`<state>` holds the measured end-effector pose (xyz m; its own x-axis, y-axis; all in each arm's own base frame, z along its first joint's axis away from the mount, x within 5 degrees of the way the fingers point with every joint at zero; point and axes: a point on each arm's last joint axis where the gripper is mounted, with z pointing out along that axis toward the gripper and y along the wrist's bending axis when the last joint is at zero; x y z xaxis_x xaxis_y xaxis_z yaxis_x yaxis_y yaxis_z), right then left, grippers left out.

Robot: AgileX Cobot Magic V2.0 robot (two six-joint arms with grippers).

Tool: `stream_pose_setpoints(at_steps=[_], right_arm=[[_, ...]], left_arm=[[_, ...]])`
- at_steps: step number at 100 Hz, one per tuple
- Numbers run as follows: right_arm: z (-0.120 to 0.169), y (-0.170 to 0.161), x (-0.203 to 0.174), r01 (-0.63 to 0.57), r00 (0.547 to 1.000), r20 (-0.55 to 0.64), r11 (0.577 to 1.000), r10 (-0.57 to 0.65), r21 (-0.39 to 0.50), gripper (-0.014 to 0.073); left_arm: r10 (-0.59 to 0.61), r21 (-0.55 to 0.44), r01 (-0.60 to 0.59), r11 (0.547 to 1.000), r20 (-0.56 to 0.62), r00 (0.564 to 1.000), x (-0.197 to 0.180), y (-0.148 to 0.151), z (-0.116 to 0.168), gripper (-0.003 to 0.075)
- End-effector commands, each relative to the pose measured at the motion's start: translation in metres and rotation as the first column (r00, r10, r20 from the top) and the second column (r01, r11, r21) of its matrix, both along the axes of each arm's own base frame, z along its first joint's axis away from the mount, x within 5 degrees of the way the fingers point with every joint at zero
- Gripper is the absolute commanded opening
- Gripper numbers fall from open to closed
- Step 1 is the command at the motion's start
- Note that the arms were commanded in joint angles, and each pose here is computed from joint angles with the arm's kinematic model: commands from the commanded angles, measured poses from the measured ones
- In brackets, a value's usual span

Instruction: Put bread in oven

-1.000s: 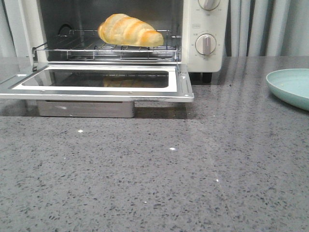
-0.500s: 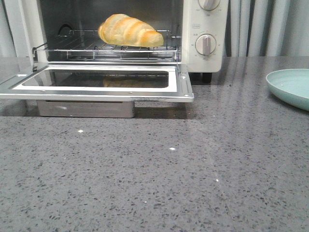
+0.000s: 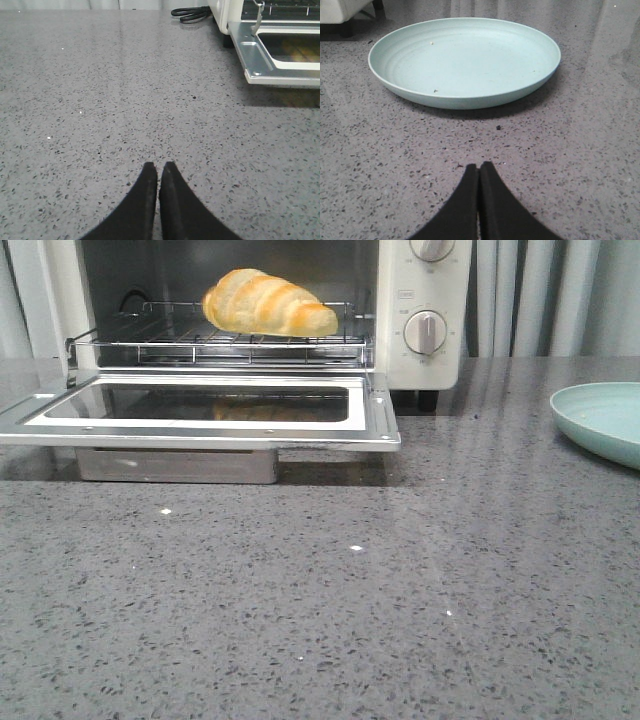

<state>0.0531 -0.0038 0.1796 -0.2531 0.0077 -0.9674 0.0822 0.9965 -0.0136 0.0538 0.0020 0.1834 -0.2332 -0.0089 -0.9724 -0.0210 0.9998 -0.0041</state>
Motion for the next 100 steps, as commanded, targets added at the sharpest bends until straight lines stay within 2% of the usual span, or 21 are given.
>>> stream_pose_setpoints(at_steps=[1,100], right_arm=[[-0.0056,-0.0009,-0.0001,0.009,1.000,0.014,1.000,-0.008,-0.019,-0.0075],[-0.0056,-0.0009,-0.0001,0.009,1.000,0.014,1.000,-0.008,-0.019,-0.0075]], left_arm=[[-0.020,0.006,0.019,1.000,0.065,0.998,0.0002,-0.0011,-0.0002,-0.0021],[-0.028,-0.028,0.030,0.999,0.068,0.997,0.0002,-0.0024,0.0000,-0.0021]])
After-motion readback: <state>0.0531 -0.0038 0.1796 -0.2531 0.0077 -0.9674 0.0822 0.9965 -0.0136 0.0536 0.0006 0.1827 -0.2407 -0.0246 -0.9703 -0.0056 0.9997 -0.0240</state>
